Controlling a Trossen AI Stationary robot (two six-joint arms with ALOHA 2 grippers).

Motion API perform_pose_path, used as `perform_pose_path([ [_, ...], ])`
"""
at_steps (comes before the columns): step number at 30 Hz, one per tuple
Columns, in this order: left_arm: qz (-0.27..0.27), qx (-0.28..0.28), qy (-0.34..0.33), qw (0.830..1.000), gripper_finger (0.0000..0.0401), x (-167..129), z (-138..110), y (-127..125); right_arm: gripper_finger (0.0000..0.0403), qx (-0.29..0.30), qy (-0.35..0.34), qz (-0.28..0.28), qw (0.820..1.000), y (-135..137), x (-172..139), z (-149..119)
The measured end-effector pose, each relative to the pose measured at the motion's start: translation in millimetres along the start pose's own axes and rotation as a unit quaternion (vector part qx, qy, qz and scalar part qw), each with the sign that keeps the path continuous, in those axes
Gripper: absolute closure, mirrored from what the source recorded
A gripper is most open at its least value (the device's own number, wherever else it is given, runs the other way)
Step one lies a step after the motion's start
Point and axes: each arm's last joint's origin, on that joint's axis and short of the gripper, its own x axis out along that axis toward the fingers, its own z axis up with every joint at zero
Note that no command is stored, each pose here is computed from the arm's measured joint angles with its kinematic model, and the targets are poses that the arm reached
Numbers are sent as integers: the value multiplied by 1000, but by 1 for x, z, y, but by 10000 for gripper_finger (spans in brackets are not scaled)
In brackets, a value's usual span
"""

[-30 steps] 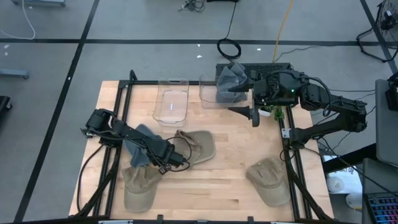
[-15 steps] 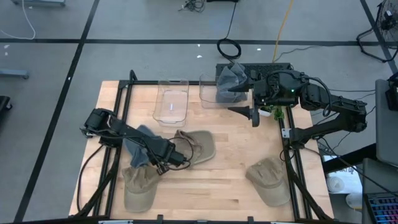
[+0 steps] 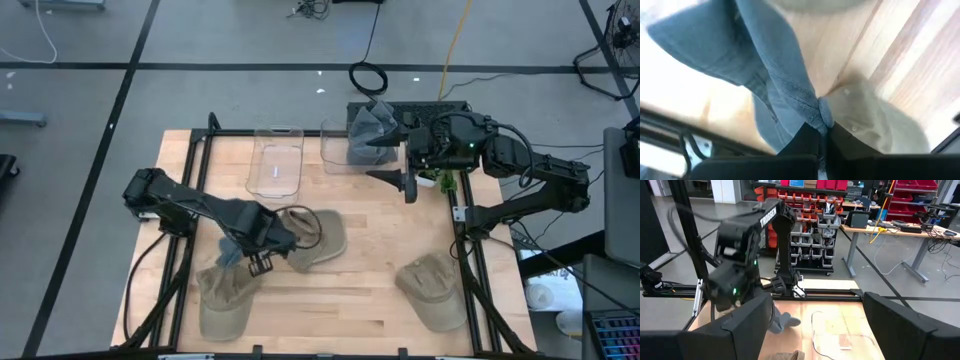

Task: Pick & Place hat
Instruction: Put the blue cap into the right transparent bin

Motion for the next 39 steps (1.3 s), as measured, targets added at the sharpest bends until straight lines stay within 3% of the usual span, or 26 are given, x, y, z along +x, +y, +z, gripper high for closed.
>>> perform_pose_path([
  [6, -55, 15, -79, 995, 399, -44, -8, 9, 99, 0, 5, 0, 1000, 0, 5, -8],
  [14, -61, 71, -203, 975, 400, -97, -27, 26, 99, 1, 7, -2, 1000, 1, 21, -32],
  [21, -72, 122, -272, 952, 400, -128, -47, 44, 99, 2, -28, -2, 1000, 1, 29, -41],
  [27, -38, 146, -342, 927, 400, -151, -57, 59, 99, 139, -83, 2, 987, 0, 32, -41],
  [31, -18, 161, -391, 906, 400, -169, -64, 67, 99, 159, -116, -34, 980, -3, 34, -42],
  [39, 75, 180, -473, 859, 400, -192, -68, 78, 99, 204, -148, -20, 968, -3, 36, -47],
])
